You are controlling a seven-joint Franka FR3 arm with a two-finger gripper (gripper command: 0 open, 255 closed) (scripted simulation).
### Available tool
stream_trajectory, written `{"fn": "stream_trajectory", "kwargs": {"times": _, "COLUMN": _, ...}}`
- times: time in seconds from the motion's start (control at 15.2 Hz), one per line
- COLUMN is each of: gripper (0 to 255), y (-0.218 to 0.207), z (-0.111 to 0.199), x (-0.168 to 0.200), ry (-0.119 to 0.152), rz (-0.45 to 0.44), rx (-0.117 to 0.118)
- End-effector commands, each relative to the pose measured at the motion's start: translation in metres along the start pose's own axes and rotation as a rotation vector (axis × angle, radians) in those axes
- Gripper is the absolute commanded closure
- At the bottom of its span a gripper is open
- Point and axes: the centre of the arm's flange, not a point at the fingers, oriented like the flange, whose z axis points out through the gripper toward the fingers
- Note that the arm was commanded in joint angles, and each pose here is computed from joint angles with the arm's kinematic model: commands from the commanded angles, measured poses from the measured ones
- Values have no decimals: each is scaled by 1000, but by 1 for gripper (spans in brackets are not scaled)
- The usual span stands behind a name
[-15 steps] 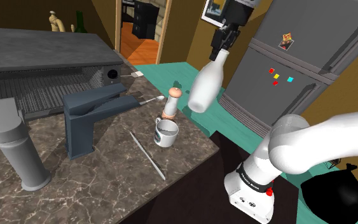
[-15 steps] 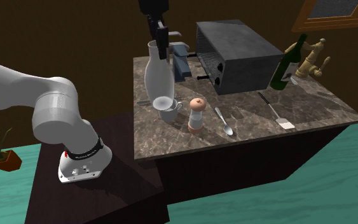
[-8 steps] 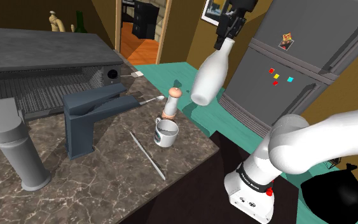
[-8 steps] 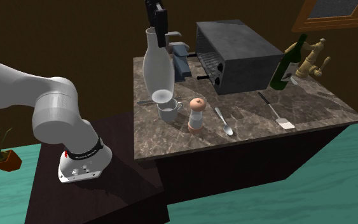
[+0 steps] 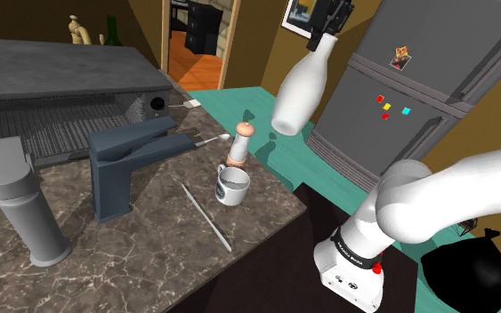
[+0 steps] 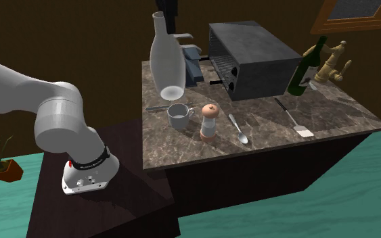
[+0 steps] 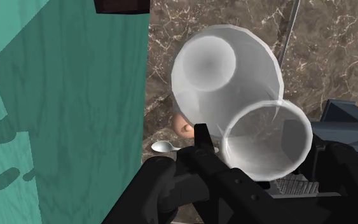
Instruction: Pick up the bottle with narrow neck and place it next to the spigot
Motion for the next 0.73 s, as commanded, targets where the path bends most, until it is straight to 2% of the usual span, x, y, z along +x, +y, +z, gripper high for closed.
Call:
{"fn": "stream_trajectory", "kwargs": {"times": 0.0, "gripper": 255, "y": 1, "z": -11, "x": 0, "ry": 0, "rz": 0, "rx": 0}}
{"fn": "stream_trajectory", "kwargs": {"times": 0.59, "gripper": 255, "y": 1, "z": -55, "x": 3, "ry": 0, "rz": 0, "rx": 0}}
{"fn": "stream_trajectory", "kwargs": {"times": 0.66, "gripper": 255, "y": -12, "z": -55, "x": 3, "ry": 0, "rz": 0, "rx": 0}}
